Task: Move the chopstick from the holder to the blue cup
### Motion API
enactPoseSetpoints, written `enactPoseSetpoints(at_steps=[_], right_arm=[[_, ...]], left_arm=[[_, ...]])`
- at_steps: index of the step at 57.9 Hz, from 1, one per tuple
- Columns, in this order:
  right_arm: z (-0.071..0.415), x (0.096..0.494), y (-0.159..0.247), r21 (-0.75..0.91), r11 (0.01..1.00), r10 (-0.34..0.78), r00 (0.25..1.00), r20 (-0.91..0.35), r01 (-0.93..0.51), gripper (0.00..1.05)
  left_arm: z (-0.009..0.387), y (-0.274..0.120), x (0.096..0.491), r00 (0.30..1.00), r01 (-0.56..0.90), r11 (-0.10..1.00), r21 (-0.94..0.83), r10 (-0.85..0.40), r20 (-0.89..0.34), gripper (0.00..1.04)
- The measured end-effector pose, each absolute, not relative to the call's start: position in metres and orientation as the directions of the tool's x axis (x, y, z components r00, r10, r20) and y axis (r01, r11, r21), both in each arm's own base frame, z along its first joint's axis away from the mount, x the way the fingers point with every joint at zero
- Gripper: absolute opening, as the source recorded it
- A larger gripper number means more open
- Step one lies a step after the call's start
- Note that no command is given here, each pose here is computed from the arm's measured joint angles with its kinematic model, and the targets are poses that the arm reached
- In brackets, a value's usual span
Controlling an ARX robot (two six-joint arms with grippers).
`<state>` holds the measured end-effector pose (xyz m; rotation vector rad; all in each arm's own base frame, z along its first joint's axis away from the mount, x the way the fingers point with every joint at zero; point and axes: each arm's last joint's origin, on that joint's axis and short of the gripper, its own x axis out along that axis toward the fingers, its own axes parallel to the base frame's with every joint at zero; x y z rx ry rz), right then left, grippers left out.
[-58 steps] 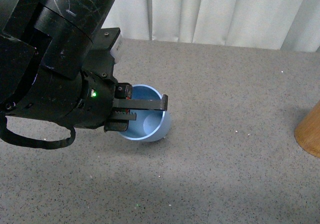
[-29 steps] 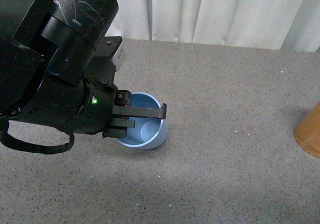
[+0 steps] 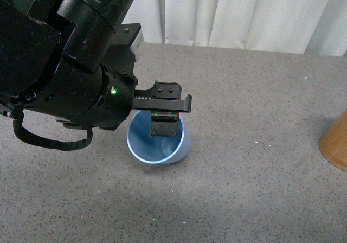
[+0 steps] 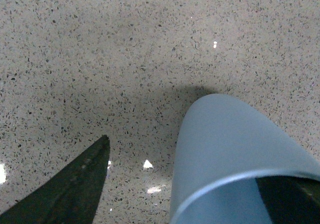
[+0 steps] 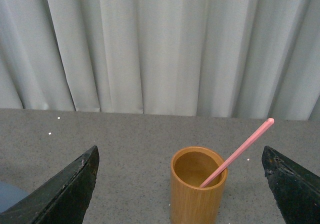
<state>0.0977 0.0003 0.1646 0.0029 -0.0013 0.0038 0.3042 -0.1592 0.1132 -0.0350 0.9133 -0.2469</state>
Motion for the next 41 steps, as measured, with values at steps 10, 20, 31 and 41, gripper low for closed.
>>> enactPoseSetpoints(at_steps=[10, 20, 31, 41], right_arm=[[0.165, 0.098, 0.000, 0.003, 1.000, 0.004, 1.000, 0.001, -0.004, 0.95], [0.165, 0.098, 0.000, 0.003, 1.000, 0.004, 1.000, 0.002, -0.004, 0.95], [0.165, 0.098, 0.000, 0.003, 1.000, 0.004, 1.000, 0.001, -0.004, 0.95], [0.165, 0.098, 0.000, 0.003, 1.000, 0.004, 1.000, 0.001, -0.004, 0.95]], left_arm=[[0.116, -0.160, 0.306, 0.588, 0.196, 0.971, -0.138, -0.229, -0.776, 0.99], [0.120, -0.161, 0.305, 0.594, 0.197, 0.970, -0.144, -0.235, -0.769, 0.98], [0.125, -0.164, 0.303, 0.600, 0.206, 0.966, -0.157, -0.252, -0.760, 0.98], [0.125, -0.163, 0.302, 0.601, 0.204, 0.966, -0.161, -0.253, -0.758, 0.98]])
